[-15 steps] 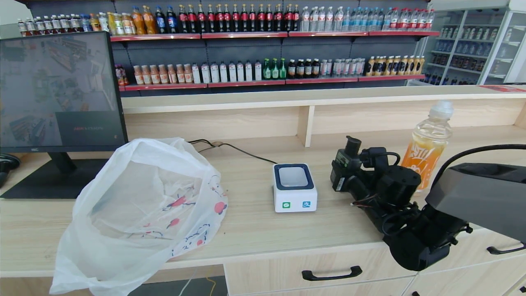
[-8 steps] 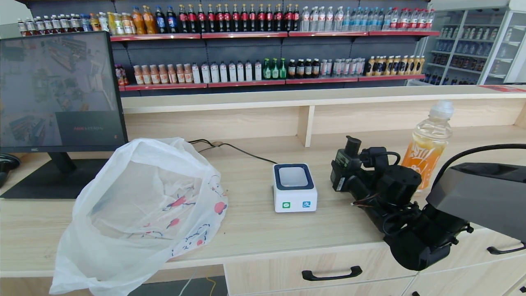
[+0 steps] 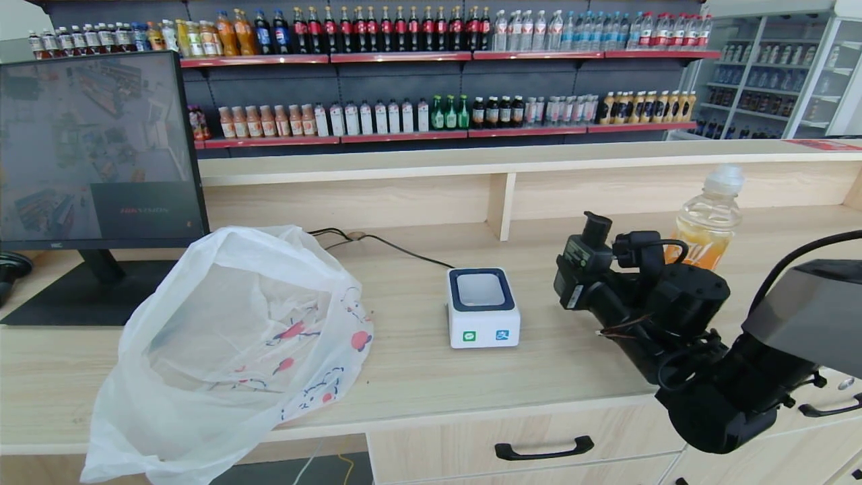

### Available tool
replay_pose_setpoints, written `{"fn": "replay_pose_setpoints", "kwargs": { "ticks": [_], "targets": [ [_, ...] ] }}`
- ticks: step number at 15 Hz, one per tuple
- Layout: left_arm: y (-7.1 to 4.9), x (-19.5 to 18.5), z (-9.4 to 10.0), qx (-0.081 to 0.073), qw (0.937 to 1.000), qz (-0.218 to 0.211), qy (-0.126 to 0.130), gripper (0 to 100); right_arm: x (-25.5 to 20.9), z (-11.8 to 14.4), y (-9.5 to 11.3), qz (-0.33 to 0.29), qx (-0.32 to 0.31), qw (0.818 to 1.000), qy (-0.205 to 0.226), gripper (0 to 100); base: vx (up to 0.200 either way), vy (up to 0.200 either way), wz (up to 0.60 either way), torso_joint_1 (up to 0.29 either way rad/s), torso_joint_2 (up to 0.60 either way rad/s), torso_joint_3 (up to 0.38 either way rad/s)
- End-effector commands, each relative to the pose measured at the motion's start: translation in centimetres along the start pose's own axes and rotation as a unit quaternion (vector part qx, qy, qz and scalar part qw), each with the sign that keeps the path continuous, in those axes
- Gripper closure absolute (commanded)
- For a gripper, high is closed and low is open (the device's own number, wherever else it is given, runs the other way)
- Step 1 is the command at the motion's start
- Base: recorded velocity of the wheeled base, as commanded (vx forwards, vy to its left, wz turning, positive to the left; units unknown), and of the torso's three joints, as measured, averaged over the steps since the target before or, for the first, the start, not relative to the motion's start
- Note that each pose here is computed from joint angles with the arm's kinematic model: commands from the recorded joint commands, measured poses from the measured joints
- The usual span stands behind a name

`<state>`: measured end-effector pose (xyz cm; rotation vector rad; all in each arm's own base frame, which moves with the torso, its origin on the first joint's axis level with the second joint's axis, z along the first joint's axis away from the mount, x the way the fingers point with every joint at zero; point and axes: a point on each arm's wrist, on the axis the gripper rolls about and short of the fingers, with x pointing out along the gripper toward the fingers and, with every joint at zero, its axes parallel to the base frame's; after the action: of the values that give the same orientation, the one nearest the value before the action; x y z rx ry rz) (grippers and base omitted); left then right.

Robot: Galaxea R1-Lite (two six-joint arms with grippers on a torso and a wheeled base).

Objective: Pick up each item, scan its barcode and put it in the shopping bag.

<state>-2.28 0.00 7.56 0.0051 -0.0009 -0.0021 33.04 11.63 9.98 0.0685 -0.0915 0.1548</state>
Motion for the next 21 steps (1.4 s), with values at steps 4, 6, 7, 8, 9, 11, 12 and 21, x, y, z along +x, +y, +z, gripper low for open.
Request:
{"fn": "replay_pose_setpoints", "kwargs": {
  "ticks": [4,6,7,8,9,11,12,21],
  "targets": [
    [0.0,0.0,0.0,0.000,1.0000,0.000,0.000,0,-4.2,4.2,1.0,0.029,0.004,0.999,-0.030,100,0.000,0.000,0.00,0.000,0.00,0.000],
    [0.0,0.0,0.0,0.001,1.0000,0.000,0.000,0,-6.4,5.6,2.0,0.054,0.009,0.998,-0.041,100,0.000,0.000,0.00,0.000,0.00,0.000],
    [0.0,0.0,0.0,0.001,1.0000,0.000,0.000,0,-7.7,6.2,2.3,0.067,0.010,0.997,-0.044,100,0.000,0.000,0.00,0.000,0.00,0.000],
    [0.0,0.0,0.0,0.001,1.0000,0.000,0.000,0,-8.9,6.7,2.6,0.077,0.010,0.996,-0.046,100,0.000,0.000,0.00,0.000,0.00,0.000],
    [0.0,0.0,0.0,0.001,1.0000,0.000,0.000,0,-9.8,7.0,2.6,0.085,0.011,0.995,-0.046,100,0.000,0.000,0.00,0.000,0.00,0.000],
    [0.0,0.0,0.0,0.001,1.0000,0.000,0.000,0,-12.0,7.1,2.2,0.091,0.002,0.995,-0.038,100,0.000,0.000,0.00,0.000,0.00,0.000],
    [0.0,0.0,0.0,0.001,1.0000,0.000,0.000,0,-12.5,7.2,1.9,0.091,0.000,0.995,-0.039,100,0.000,0.000,0.00,0.000,0.00,0.000],
    [0.0,0.0,0.0,0.001,1.0000,0.000,0.000,0,-14.3,7.1,1.6,0.112,-0.006,0.993,-0.030,100,0.000,0.000,0.00,0.000,0.00,0.000]
  ]
}}
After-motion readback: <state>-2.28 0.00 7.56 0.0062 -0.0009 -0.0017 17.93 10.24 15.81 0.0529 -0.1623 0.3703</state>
